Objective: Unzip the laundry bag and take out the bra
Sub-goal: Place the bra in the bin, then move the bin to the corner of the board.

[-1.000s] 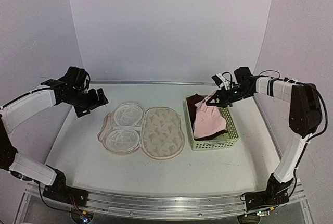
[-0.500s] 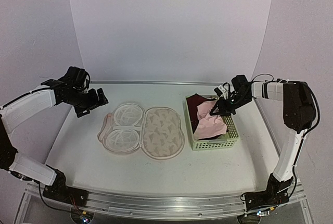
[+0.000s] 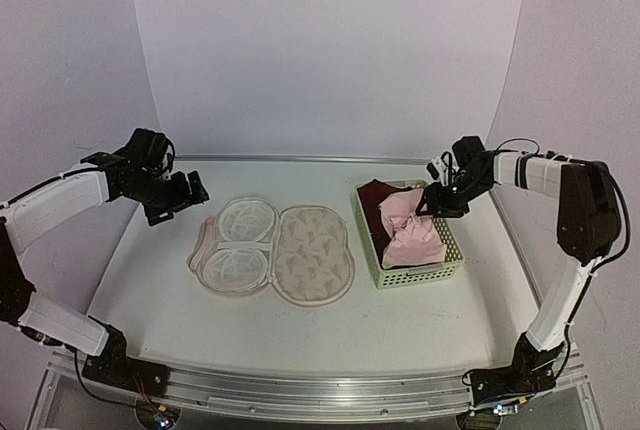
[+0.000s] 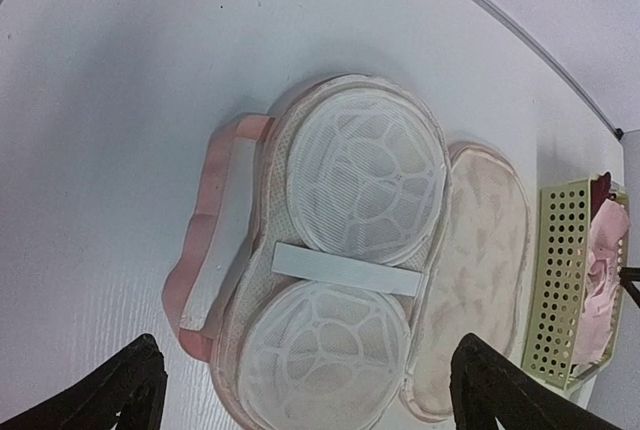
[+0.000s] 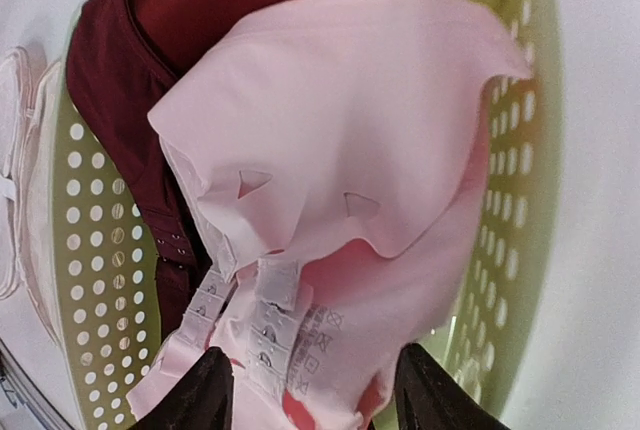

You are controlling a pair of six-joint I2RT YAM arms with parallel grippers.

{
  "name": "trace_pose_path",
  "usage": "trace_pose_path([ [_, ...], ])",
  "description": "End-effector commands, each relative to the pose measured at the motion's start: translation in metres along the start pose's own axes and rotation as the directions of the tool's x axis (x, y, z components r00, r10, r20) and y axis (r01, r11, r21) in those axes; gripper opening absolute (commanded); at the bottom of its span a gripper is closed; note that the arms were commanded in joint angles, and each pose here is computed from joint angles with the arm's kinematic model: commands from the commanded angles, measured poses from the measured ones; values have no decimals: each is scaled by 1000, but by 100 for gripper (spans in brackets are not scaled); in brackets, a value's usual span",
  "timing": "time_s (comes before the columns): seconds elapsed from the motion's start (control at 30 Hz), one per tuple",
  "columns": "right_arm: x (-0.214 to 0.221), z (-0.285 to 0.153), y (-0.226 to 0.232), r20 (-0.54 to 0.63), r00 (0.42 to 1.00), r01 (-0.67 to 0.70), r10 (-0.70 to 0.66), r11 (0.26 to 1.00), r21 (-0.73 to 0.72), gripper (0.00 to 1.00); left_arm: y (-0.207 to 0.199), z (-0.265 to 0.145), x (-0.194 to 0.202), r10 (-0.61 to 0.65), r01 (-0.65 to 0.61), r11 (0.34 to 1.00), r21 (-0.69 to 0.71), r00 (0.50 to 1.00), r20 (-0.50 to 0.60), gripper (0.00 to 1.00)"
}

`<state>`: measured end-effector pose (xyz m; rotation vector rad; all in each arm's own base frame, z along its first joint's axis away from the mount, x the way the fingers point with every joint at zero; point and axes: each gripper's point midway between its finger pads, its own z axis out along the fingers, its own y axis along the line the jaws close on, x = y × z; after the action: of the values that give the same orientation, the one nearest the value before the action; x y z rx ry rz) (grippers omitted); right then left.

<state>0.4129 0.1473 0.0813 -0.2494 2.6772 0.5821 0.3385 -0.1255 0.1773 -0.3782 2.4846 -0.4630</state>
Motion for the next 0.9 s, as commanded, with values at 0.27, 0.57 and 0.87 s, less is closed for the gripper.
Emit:
trace_pose_path([
  [0.27,-42,-107,38,219,972,44,-78,987,156,62,-19,-2,-22,35,-36,999,39,999,27,100],
  [0.57,-26,-98,153,265,963,43,-41,999,-2,63,-17,1,-19,51,-51,998,34,999,20,100],
  [0.87,-2,-28,261,186,982,48,-28,994,-102,63,-15,3,-15,71,-71,997,34,997,10,100],
])
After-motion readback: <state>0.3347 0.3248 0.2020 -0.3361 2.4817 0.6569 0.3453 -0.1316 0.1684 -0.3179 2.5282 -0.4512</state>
